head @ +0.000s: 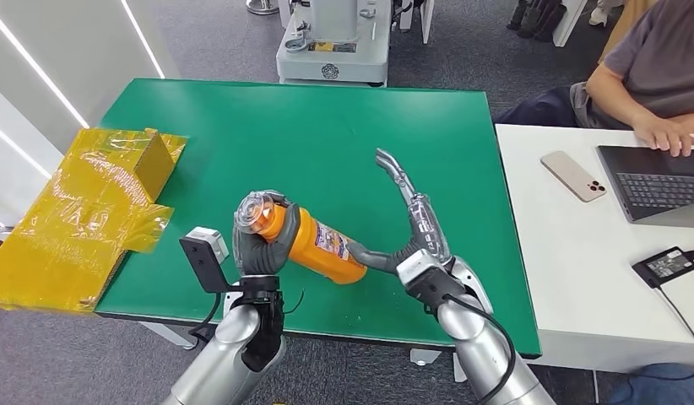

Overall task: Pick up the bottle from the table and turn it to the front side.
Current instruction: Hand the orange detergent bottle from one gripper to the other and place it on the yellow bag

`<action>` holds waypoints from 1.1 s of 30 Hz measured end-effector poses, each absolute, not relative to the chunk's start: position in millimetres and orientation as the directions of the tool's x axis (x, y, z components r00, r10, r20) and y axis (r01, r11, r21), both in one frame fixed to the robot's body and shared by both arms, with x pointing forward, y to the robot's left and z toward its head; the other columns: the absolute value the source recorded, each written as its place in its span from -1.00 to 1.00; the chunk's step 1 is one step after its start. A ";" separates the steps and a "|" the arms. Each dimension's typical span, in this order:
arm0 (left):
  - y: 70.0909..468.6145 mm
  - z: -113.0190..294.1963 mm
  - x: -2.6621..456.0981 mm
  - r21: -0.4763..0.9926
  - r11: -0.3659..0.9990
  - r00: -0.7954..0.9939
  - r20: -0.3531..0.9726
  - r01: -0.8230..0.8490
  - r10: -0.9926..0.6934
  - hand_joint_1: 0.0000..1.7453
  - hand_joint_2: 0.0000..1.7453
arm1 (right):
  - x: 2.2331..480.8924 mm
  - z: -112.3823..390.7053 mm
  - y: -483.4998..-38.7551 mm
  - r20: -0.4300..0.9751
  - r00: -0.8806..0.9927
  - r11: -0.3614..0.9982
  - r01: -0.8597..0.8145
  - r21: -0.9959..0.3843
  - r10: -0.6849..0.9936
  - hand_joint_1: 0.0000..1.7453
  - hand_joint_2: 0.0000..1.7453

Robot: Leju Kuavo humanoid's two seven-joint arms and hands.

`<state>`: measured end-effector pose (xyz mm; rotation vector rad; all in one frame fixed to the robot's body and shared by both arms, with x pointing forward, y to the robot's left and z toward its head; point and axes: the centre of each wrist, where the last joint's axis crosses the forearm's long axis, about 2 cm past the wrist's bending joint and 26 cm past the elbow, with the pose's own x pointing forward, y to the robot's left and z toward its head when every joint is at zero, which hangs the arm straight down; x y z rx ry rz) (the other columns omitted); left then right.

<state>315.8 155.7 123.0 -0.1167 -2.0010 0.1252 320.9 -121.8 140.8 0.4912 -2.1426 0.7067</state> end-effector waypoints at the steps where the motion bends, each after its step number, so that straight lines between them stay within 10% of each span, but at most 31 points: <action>1: 156.6 123.4 316.0 -0.140 0.990 -0.422 0.896 0.023 0.137 1.00 1.00 | 317.7 142.1 -120.7 0.796 -0.589 0.762 -0.579 -0.291 -0.142 -1.00 1.00; 18: 230.9 162.1 311.6 0.227 0.955 -0.613 0.733 -0.189 -0.295 1.00 1.00 | 259.6 136.7 -124.4 0.781 -0.567 0.792 -0.589 -0.163 -0.261 -1.00 1.00; 33: 333.8 198.9 359.5 0.826 0.361 -0.388 0.191 -0.433 -0.902 1.00 1.00 | 234.0 126.5 -133.8 0.803 -0.541 0.794 -0.589 -0.149 -0.251 -1.00 1.00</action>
